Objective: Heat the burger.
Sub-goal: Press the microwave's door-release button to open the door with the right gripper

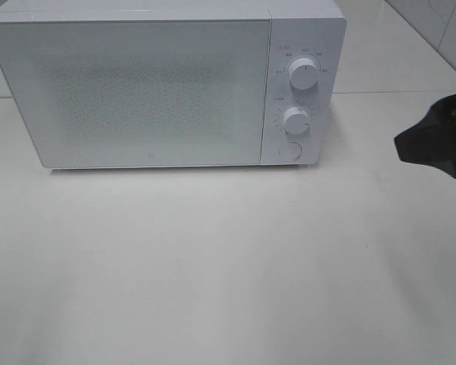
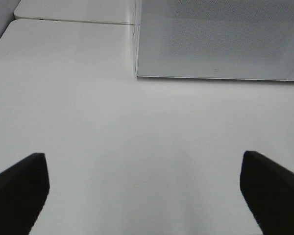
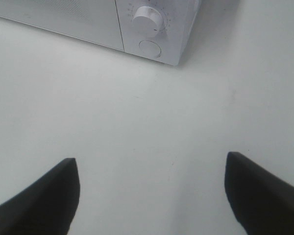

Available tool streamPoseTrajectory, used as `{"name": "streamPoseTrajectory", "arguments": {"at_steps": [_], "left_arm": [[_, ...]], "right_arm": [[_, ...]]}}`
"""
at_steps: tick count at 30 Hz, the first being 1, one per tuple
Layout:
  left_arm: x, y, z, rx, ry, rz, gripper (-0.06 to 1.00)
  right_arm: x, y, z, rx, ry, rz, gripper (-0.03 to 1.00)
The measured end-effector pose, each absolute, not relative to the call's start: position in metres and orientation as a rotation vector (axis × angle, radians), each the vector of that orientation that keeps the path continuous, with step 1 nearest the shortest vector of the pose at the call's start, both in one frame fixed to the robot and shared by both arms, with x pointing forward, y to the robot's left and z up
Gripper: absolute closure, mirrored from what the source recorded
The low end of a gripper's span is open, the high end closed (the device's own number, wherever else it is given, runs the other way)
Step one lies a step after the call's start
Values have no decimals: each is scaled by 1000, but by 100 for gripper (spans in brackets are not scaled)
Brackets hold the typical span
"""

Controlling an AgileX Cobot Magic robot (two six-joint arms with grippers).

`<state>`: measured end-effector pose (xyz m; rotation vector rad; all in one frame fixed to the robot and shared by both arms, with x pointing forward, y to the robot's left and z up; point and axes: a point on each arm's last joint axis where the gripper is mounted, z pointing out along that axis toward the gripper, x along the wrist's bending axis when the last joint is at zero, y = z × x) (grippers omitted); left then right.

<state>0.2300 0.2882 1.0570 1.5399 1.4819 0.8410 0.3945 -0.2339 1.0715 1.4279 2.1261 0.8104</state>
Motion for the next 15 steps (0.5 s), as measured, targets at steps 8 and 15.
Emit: {"name": "streamPoseTrajectory", "arguments": {"at_steps": [8, 15], "left_arm": [[230, 288, 1057, 1540, 1482, 841, -3], [230, 288, 1057, 1540, 1482, 841, -3]], "right_arm": [[350, -254, 1089, 1416, 2088, 874, 20], [311, -280, 1077, 1497, 1937, 896, 20]]}}
